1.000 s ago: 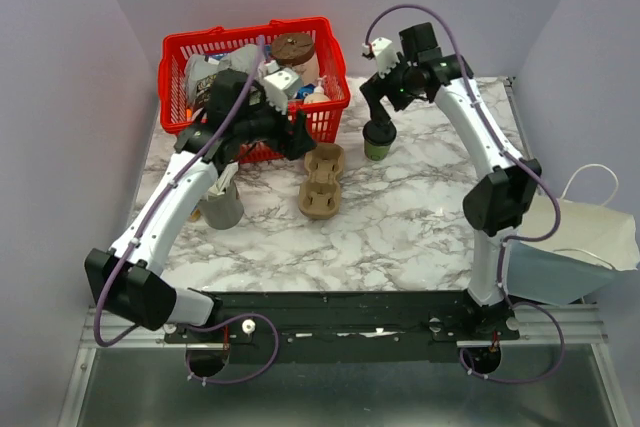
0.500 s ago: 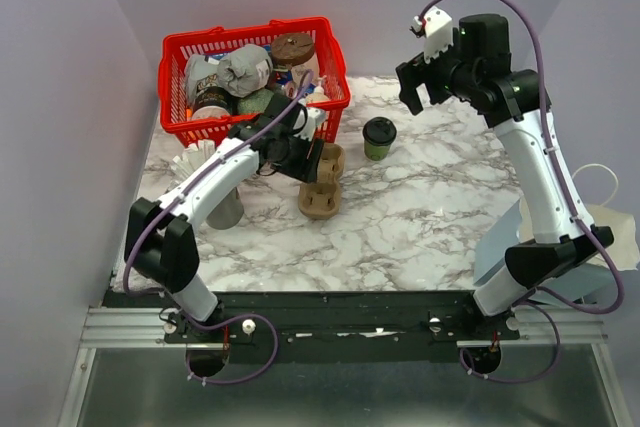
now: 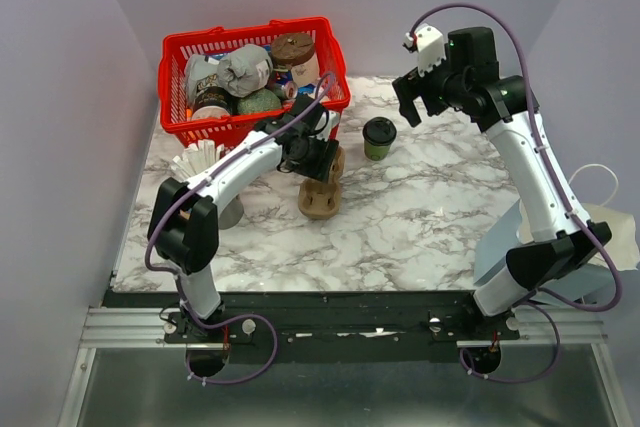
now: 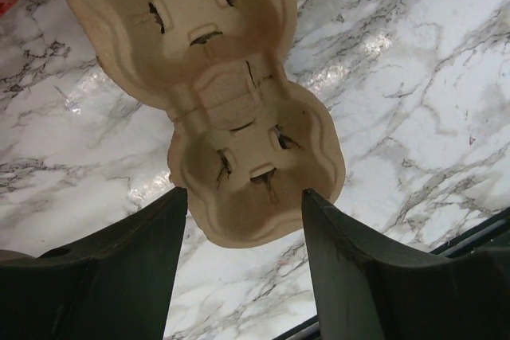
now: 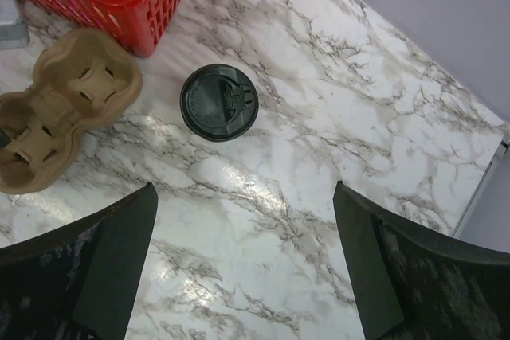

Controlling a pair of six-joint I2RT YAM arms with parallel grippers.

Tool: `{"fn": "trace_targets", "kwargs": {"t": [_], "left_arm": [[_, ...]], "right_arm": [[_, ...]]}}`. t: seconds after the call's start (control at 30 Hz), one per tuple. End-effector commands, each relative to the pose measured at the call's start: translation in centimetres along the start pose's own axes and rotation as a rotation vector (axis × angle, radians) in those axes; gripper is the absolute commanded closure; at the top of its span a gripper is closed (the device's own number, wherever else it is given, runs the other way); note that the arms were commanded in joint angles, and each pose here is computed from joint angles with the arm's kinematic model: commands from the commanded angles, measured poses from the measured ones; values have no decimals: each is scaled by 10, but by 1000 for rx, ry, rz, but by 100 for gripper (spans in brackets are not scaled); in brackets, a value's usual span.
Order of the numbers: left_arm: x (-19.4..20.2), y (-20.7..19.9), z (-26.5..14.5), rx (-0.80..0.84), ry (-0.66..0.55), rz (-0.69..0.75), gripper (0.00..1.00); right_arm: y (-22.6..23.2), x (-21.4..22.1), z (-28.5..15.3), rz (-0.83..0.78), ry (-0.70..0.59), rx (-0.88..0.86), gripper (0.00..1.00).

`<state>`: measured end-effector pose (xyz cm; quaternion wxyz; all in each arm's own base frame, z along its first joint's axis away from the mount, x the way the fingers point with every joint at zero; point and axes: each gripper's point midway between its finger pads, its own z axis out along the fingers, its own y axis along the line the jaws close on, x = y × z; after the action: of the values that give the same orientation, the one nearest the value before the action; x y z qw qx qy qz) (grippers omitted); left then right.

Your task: Pack the takeout coffee

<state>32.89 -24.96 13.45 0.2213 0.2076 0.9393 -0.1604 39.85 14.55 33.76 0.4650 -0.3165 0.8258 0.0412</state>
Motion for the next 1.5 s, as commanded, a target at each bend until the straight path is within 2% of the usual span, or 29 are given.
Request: {"fn": "trace_targets", "kwargs": {"t": [0.0, 0.4, 0.6, 0.8, 0.97, 1.23, 1.47], "left_arm": [[-20, -6, 8, -30, -39, 1, 33], [-54, -8, 2, -33, -117, 164, 32], [-47, 3, 10, -79, -89, 216, 32], [-39, -8, 1, -55, -87, 209, 32], [-44, -20, -19, -25, -140, 193, 33], [-47, -19, -34, -33, -191, 210, 33], [-47, -18, -27, -38, -171, 208, 35]], "right_arm": [[-7, 0, -11, -23, -15, 39, 0], [14, -20, -8, 34, -56, -92, 0], [21, -20, -1, 57, -75, -134, 0], [24, -40, -20, 53, -150, -150, 0], [27, -41, -37, 50, -168, -147, 0], [17, -44, -70, -45, -227, -73, 0], [18, -24, -70, -65, -189, -52, 0]]}}
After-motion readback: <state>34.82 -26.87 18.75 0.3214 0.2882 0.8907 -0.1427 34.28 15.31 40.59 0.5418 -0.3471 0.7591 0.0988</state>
